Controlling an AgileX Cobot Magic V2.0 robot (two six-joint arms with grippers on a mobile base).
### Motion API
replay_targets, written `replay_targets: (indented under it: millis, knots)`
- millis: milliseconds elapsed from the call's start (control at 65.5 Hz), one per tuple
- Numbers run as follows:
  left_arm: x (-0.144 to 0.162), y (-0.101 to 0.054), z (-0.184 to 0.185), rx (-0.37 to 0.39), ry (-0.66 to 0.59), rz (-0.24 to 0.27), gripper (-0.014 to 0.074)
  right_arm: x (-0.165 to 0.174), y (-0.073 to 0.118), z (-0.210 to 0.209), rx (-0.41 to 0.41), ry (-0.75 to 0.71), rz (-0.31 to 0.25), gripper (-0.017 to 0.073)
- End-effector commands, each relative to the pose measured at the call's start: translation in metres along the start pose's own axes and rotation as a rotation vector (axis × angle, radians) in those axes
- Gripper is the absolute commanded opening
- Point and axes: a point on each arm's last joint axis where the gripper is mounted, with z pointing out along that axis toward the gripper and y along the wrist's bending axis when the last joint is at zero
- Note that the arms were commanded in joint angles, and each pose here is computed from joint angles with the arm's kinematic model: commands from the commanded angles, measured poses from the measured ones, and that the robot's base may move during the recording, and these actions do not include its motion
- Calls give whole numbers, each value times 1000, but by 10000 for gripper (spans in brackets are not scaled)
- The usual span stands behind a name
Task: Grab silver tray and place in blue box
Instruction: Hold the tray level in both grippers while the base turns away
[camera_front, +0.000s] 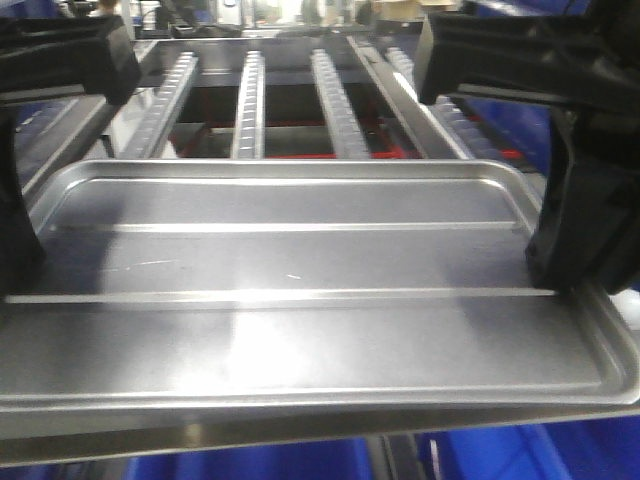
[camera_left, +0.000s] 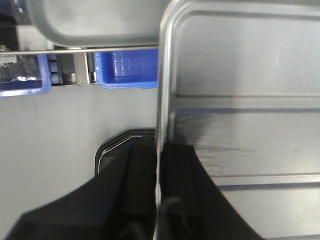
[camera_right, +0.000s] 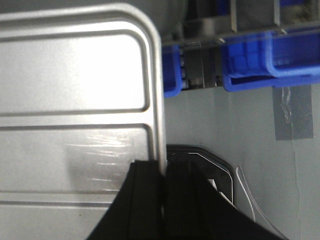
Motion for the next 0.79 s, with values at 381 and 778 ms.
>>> replay_targets:
  millis: [381,778]
  knots:
    - [-4,2,-12,8,-42,10,-15,-10,-3,-13,3,-62,-9,52]
    - [-4,2,-12,8,-42,10,-15,-10,-3,-13,4,-61,-9,52]
